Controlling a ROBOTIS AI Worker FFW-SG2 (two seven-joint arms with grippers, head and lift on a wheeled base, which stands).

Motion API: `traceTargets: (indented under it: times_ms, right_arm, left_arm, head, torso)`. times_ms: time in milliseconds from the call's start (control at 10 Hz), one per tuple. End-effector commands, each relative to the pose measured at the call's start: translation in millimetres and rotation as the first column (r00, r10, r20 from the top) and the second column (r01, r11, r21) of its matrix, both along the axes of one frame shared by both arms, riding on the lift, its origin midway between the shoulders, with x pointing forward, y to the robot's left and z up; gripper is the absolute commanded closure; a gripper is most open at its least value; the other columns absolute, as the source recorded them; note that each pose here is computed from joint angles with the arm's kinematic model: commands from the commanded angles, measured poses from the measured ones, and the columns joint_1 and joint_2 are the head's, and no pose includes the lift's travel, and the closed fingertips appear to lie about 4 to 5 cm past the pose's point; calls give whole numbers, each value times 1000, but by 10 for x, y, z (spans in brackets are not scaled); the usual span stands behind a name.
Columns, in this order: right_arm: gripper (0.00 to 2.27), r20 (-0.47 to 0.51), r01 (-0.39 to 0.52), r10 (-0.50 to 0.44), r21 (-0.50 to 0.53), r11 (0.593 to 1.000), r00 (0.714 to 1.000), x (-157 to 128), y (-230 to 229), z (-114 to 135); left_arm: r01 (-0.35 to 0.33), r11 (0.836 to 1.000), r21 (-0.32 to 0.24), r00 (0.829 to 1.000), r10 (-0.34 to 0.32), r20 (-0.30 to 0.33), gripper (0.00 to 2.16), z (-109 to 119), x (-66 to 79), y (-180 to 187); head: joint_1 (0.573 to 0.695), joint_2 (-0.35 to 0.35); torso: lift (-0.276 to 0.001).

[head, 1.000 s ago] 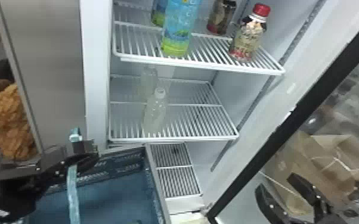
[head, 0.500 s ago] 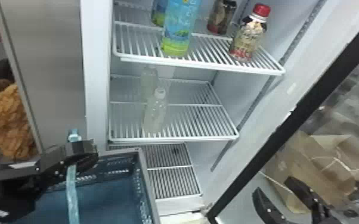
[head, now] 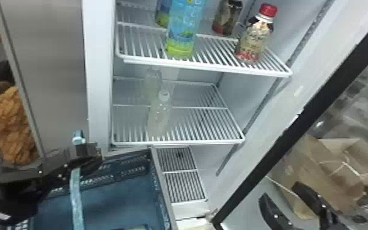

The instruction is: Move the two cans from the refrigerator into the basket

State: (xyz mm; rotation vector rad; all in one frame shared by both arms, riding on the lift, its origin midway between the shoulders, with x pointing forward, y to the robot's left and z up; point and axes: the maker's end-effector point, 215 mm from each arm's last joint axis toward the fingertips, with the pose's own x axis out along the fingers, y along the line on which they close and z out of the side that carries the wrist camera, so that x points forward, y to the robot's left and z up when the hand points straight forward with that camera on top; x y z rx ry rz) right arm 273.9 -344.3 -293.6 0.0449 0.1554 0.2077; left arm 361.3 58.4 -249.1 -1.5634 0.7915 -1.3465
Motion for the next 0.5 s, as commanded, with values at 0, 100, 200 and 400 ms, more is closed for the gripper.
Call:
traceTargets:
  times_ms: [0,100,200,400]
  right_arm:
    - [114,-5,1,-1,8,1000,1000,6,2,-27]
    - [114,-3,2,-2,6,1000,1000,16,-4,-27]
    - [114,-6,4,-4,10,1000,1000,10,-13,-47]
    - [114,-11,8,-8,15,1000,1000,3,-26,-72]
  left_arm:
    - [0,1000,4,1000,-1,8,1199,22,20,1]
    - [3,1000,0,1000,-3,11,1199,38,22,-8]
    - [5,1000,-1,1000,-5,10,1199,40,18,-19]
    - [5,1000,-1,1000,-5,10,1199,40,18,-19]
  head:
    - [695,-350]
    - [695,-350]
    - [695,-350]
    - [695,-350]
  torso:
    - [-218]
    - [-218]
    - [-218]
    - [-218]
